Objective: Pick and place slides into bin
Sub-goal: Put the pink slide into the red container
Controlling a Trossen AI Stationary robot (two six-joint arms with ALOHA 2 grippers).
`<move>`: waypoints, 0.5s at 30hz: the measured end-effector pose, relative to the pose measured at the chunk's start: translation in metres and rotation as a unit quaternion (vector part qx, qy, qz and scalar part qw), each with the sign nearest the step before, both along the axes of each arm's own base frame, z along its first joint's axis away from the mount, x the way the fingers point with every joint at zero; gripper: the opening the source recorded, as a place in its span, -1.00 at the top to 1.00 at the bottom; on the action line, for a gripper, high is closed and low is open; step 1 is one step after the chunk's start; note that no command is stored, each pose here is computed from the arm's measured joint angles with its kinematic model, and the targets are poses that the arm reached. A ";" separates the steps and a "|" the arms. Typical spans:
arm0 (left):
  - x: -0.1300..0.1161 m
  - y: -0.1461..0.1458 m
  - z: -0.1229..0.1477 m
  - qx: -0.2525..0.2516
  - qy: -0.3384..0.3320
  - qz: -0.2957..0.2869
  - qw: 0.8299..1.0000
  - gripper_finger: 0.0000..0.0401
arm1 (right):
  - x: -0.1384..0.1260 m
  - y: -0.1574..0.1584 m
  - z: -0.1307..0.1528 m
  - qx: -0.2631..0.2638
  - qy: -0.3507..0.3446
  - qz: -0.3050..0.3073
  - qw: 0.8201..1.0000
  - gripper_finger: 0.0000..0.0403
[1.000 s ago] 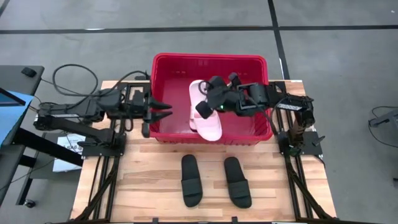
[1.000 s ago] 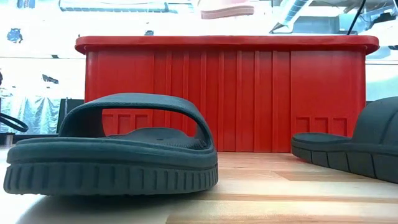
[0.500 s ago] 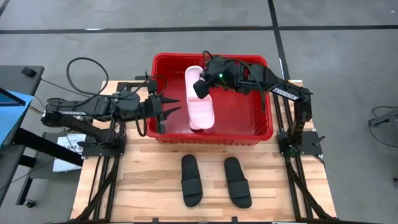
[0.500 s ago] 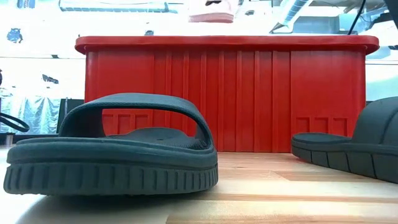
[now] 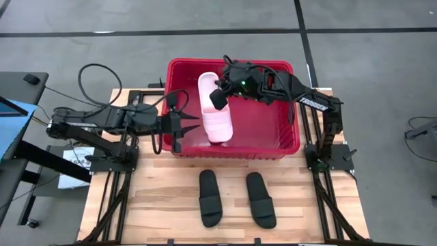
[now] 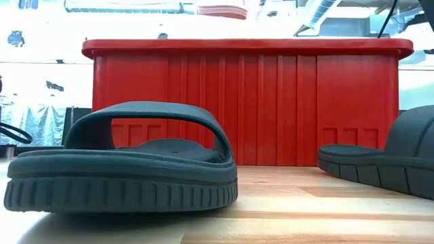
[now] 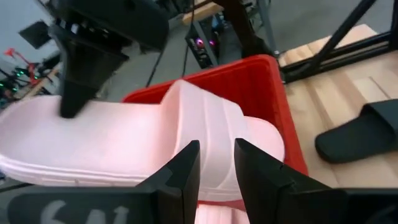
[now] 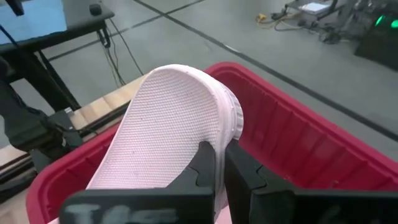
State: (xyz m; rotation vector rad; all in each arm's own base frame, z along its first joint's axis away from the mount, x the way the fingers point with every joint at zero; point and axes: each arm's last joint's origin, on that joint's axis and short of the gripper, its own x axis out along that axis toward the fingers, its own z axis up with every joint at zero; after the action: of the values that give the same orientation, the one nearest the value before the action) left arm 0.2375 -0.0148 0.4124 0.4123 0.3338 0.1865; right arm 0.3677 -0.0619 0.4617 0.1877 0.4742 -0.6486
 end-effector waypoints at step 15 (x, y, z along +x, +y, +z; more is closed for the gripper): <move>0.021 0.004 0.044 -0.006 0.112 0.011 0.994 0.38 | 0.002 0.021 0.001 -0.037 0.013 0.002 0.999 1.00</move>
State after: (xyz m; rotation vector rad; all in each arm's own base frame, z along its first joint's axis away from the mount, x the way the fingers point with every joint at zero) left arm 0.2583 -0.0109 0.4567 0.4184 0.5604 0.1596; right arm 0.3696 -0.0408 0.4623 0.1090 0.4752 -0.6634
